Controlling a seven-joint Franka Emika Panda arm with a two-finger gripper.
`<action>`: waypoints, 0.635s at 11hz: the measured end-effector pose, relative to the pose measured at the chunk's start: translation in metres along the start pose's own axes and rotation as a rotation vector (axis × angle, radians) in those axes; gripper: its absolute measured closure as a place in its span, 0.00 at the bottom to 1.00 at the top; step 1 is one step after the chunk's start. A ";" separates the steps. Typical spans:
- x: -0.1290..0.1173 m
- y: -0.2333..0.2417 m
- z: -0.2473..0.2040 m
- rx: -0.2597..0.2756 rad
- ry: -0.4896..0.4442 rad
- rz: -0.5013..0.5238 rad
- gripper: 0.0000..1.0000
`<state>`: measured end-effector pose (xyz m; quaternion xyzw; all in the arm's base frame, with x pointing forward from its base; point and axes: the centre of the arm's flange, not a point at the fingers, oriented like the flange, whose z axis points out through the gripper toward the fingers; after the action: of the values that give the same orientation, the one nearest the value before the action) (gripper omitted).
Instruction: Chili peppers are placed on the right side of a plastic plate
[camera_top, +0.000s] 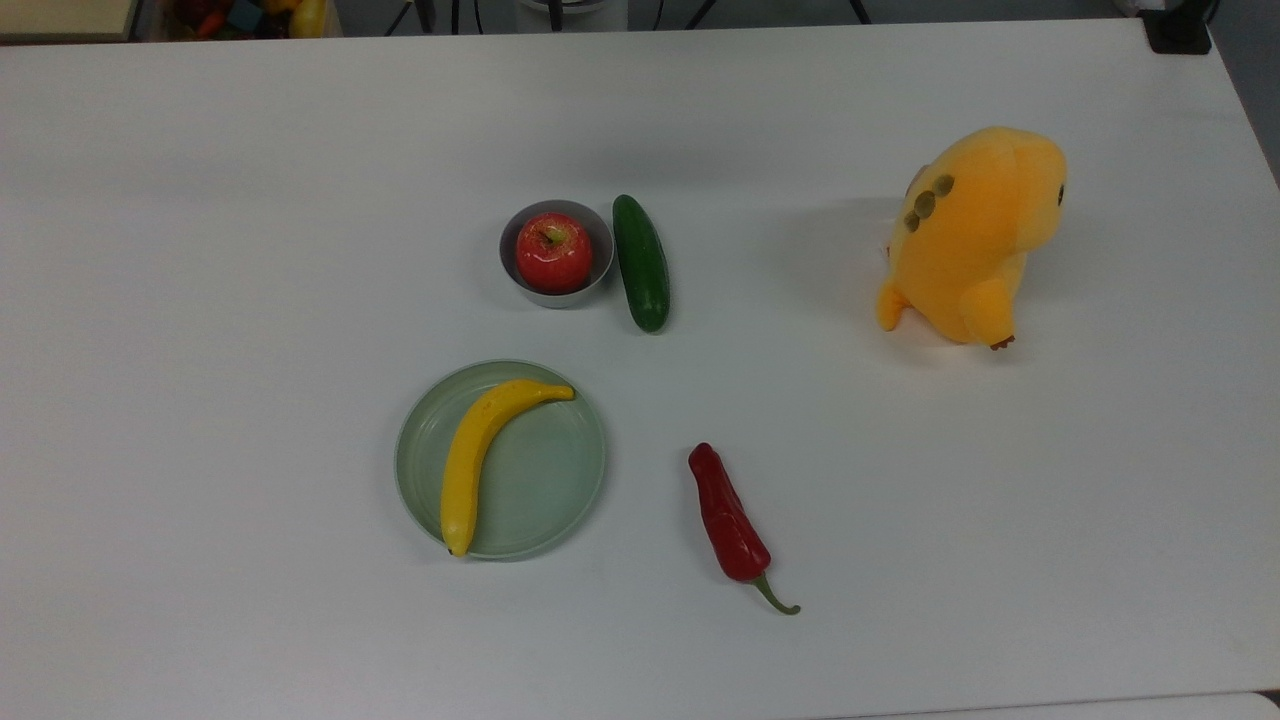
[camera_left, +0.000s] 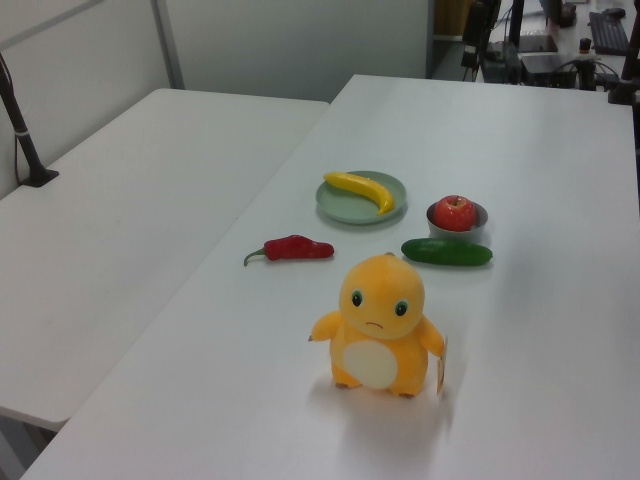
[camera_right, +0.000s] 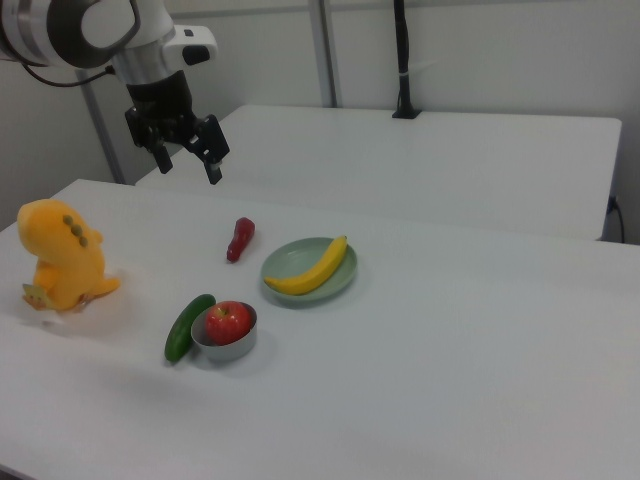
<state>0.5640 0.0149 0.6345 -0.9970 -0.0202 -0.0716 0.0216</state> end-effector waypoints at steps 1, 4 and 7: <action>0.000 0.000 0.000 0.000 0.000 -0.003 0.00; 0.000 -0.001 0.006 0.000 -0.012 -0.005 0.00; 0.002 -0.003 0.015 0.000 -0.028 -0.010 0.00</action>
<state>0.5679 0.0189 0.6200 -0.9978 -0.0256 -0.0579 0.0211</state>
